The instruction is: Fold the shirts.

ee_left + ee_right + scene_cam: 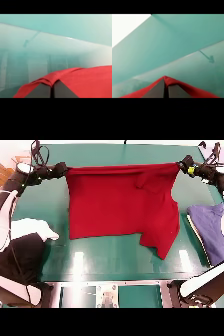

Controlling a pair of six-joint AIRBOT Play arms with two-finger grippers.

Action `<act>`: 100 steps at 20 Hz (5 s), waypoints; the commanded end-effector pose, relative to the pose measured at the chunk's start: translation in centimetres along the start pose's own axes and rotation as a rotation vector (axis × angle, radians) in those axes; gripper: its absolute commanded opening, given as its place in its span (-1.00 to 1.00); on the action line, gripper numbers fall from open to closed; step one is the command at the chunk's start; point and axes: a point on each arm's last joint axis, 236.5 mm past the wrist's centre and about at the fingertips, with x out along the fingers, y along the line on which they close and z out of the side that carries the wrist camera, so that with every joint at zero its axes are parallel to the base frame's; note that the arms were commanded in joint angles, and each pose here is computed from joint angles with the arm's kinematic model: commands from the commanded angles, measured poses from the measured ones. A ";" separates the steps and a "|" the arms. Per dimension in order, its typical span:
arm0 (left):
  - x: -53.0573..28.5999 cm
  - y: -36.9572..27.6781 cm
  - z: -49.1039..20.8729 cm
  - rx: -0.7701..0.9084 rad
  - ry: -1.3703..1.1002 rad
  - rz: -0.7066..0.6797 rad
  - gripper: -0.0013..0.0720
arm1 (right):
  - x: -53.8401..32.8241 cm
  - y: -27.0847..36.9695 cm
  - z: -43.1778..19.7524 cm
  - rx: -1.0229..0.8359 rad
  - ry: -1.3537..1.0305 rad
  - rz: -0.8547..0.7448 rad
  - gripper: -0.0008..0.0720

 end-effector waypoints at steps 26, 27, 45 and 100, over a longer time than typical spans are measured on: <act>3.9 3.9 -14.7 -0.006 0.463 0.048 -0.90 | -2.8 -11.7 -14.1 -0.073 0.478 -0.332 -0.91; 3.9 3.8 -14.6 -0.005 0.462 0.047 -0.90 | -2.8 -11.7 -14.1 -0.072 0.478 -0.332 -0.91; -12.2 -0.9 -21.4 -0.072 1.022 0.134 -0.90 | -23.6 -10.3 -17.9 0.174 0.559 -0.505 -0.91; -12.0 -3.9 -34.1 -0.490 0.397 0.100 -0.91 | -28.0 -11.0 -37.2 0.501 0.649 -0.570 -0.91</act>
